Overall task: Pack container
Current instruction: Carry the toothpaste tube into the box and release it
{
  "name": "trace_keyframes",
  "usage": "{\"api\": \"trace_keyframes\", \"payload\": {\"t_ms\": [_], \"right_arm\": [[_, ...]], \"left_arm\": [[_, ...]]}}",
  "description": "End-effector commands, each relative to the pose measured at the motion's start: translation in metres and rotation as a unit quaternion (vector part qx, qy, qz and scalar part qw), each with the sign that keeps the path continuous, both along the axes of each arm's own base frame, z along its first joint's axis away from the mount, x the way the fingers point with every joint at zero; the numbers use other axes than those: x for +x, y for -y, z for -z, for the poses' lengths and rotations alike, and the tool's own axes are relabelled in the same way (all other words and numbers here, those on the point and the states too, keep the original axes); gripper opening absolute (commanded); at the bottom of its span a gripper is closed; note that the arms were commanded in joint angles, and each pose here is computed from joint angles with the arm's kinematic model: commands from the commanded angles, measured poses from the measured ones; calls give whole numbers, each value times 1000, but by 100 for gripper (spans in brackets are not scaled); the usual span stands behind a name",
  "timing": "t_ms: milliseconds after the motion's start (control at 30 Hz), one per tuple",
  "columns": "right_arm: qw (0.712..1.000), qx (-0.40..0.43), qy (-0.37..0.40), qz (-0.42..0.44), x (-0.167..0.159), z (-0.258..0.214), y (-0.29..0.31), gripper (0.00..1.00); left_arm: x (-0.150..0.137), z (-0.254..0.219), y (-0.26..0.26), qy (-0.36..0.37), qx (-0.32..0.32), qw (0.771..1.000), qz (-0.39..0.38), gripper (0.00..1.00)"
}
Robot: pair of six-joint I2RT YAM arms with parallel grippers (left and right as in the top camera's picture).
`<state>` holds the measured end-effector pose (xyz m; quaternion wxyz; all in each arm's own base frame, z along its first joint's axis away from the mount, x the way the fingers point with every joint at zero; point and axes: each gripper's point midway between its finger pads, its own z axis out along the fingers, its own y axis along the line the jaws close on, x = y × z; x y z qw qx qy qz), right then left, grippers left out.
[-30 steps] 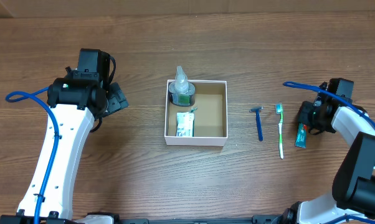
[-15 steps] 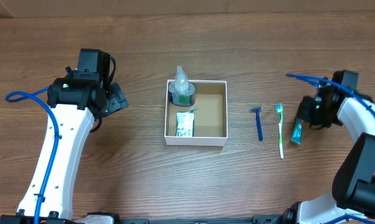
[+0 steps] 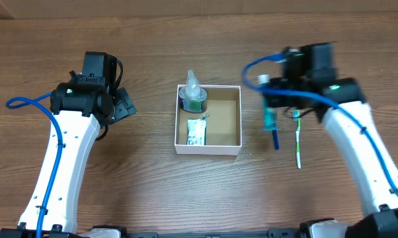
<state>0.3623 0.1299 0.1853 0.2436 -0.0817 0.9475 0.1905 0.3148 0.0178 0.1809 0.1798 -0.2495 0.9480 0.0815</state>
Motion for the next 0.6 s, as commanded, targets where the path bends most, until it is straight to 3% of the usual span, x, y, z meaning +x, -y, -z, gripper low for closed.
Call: {"api": "trace_keyframes", "payload": {"t_ms": [0,200,567], "right_arm": [[1000,-11,21,-8,0,-7,-37,6],[998,-16,38,-40,2,6,-85,8],[998,-51,8,-29,17,54,-90,9]], "left_arm": [[3,-12,-3,16,8,1000,6,100],[3,-12,-3,16,8,1000,6,100],[3,-12,-3,16,8,1000,6,100]]}}
